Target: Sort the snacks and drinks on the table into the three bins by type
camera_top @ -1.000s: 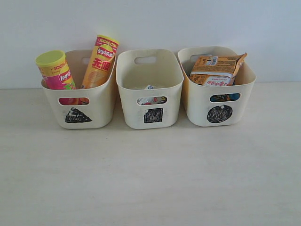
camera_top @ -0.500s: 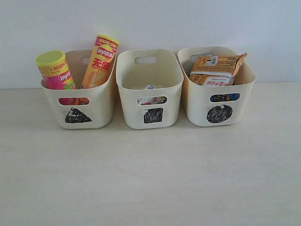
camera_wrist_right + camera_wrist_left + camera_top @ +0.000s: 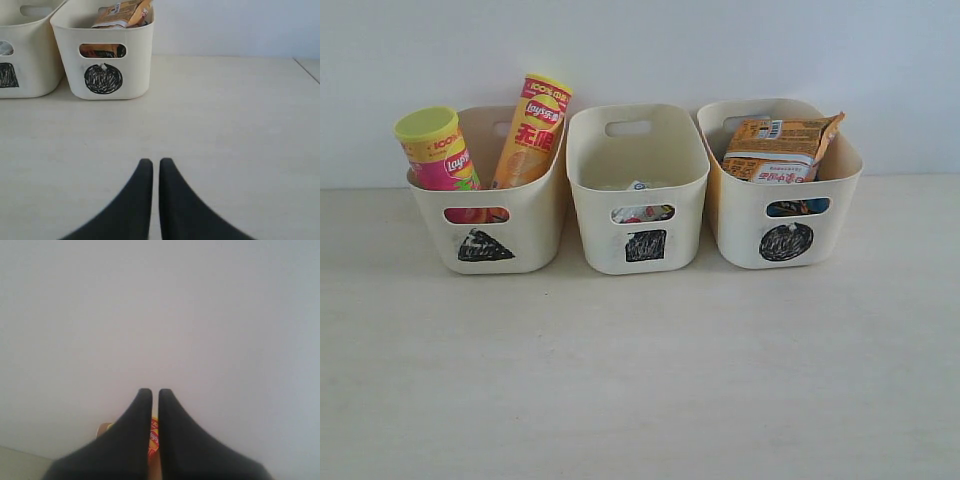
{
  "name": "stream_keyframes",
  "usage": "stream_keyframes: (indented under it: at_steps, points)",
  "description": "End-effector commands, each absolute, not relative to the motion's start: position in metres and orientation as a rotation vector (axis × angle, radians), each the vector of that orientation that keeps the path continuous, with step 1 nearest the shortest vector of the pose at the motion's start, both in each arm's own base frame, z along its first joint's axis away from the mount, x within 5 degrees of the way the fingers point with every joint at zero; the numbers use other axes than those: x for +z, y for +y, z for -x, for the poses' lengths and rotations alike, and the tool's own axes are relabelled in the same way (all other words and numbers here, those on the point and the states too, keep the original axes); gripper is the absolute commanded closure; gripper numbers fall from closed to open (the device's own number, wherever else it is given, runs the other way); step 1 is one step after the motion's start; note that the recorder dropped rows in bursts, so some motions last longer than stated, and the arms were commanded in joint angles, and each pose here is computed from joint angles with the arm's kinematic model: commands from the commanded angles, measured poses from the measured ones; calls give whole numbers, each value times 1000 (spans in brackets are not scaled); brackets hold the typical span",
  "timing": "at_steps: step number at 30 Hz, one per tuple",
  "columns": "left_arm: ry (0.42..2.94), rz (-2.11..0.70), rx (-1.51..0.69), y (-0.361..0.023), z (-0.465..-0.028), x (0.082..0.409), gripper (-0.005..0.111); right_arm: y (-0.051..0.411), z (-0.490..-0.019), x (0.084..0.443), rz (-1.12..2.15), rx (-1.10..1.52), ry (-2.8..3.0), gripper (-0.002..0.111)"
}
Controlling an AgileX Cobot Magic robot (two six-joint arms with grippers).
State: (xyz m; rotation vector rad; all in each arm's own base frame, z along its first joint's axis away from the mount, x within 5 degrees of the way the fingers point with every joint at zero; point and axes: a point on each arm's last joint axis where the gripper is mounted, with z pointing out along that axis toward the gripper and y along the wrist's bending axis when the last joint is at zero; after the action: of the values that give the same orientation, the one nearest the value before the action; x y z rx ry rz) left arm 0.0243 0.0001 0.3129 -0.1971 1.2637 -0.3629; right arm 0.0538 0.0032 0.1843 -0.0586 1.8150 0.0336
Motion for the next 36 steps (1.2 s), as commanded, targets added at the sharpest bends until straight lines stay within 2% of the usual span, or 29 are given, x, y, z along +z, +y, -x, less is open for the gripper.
stream_keyframes:
  at_steps: [1, 5, 14, 20, 27, 33, 36]
  points:
    - [1266, 199, -356, 0, -24, 311, 103, 3, -54, 184, 58, 33, 1810, 106]
    - [1266, 203, -364, 0, -24, 311, 103, 3, -54, 184, 58, 33, 1810, 106]
    - [1373, 73, -230, -3, -28, 300, 103, 3, -54, 184, 58, 33, 1810, 106]
    - [1440, 88, -226, -4, -38, 274, 103, 3, -54, 184, 58, 33, 1810, 106]
    - [1542, 155, -211, -3, -52, 227, 103, 3, -54, 184, 58, 33, 1810, 106]
    - [1601, 156, -198, -2, -56, 203, 103, 3, -54, 184, 58, 33, 1810, 106]
    - [1606, 142, -184, -2, -56, 202, 103, 3, -54, 184, 58, 33, 1810, 106]
